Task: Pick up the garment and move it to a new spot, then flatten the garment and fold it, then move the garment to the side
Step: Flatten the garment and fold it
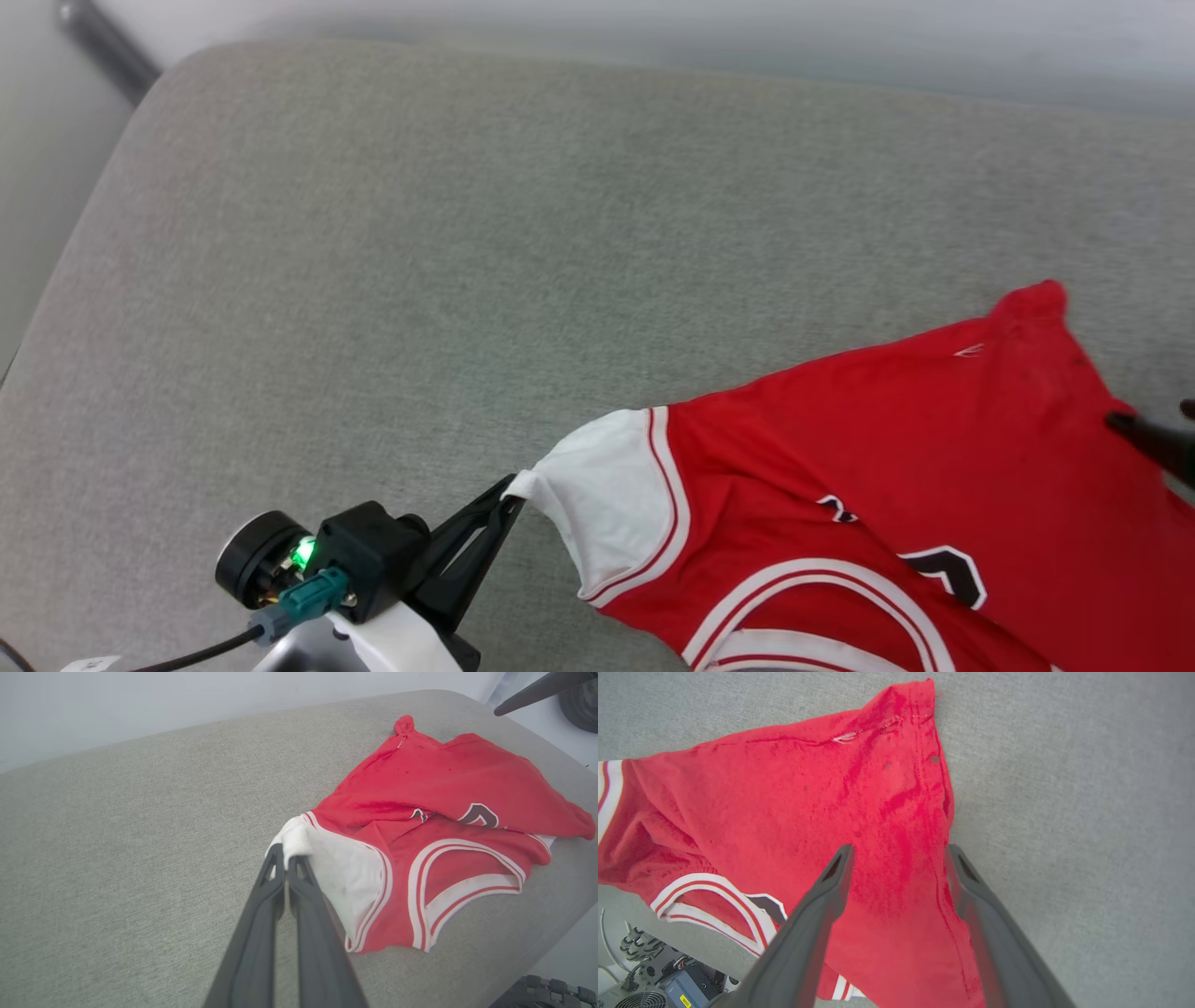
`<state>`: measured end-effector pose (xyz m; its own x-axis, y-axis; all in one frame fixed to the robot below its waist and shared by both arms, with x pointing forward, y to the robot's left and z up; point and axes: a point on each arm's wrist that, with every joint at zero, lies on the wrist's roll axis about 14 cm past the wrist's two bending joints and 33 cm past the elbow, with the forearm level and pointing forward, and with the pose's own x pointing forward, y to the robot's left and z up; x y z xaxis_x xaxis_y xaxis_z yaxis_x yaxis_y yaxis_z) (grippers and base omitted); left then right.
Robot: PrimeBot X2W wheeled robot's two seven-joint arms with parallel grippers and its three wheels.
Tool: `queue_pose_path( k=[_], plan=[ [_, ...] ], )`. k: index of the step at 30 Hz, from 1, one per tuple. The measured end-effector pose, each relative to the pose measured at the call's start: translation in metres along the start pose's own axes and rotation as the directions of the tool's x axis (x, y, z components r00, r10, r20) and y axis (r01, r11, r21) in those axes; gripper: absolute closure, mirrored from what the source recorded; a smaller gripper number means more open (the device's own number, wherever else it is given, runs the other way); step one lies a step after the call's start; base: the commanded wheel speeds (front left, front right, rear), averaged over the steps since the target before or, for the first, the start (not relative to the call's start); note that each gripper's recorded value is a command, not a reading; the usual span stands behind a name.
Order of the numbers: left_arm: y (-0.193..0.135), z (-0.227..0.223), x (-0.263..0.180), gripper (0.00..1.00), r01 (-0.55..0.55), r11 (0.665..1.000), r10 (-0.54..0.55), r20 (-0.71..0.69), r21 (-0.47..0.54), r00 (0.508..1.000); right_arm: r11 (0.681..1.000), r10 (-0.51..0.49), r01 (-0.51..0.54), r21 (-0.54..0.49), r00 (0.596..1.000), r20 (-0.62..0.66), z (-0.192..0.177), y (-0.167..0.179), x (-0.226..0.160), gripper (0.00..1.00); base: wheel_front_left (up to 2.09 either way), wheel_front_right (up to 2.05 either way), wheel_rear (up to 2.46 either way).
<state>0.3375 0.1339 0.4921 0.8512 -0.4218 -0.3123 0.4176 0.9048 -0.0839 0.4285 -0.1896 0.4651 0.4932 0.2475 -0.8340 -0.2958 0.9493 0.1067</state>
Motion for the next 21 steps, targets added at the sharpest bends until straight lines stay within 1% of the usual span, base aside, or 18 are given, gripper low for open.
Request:
queue_pose_path(
  k=[3, 8, 10, 12, 15, 19, 21],
  plan=[
    [0.002, -0.001, 0.000, 1.00, -0.014, 1.000, 0.014, -0.004, -0.002, 1.000, 0.999, -0.008, 0.006, -0.052, 1.000, -0.022, 0.023, 0.003, 0.019, 0.00, 0.00, 0.00, 0.00],
    [0.003, -0.005, 0.001, 1.00, -0.028, 1.000, 0.027, -0.018, -0.014, 0.999, 0.995, -0.021, 0.010, -0.101, 0.994, -0.104, 0.043, 0.007, 0.058, 0.00, 0.00, 0.00, 0.00],
    [0.003, -0.007, 0.003, 1.00, -0.032, 0.999, 0.031, -0.023, -0.030, 0.999, 0.992, -0.045, 0.028, -0.121, 0.989, -0.142, 0.044, 0.004, 0.074, 0.00, 0.00, 0.00, 0.00],
    [-0.001, -0.010, 0.005, 1.00, -0.027, 0.997, 0.025, -0.028, -0.071, 0.999, 0.992, -0.056, 0.032, -0.125, 0.979, -0.195, 0.039, 0.004, 0.092, 0.00, 0.00, 0.00, 0.00],
    [0.001, -0.014, 0.007, 1.00, -0.034, 0.997, 0.031, -0.040, -0.071, 0.999, 0.991, -0.057, 0.022, -0.132, 0.961, -0.269, 0.028, 0.007, 0.117, 0.00, 0.00, 0.00, 0.00],
    [0.007, -0.022, 0.009, 1.00, -0.062, 0.994, 0.057, -0.059, -0.092, 0.997, 0.983, -0.088, 0.035, -0.180, 0.952, -0.295, 0.028, 0.006, 0.137, 0.00, 0.00, 0.00, 0.00],
    [0.009, -0.025, 0.009, 1.00, -0.071, 0.993, 0.065, -0.069, -0.096, 0.995, 0.984, -0.081, 0.028, -0.175, 0.949, -0.304, 0.026, 0.006, 0.145, 0.00, 0.00, 0.00, 0.00]
  ],
)
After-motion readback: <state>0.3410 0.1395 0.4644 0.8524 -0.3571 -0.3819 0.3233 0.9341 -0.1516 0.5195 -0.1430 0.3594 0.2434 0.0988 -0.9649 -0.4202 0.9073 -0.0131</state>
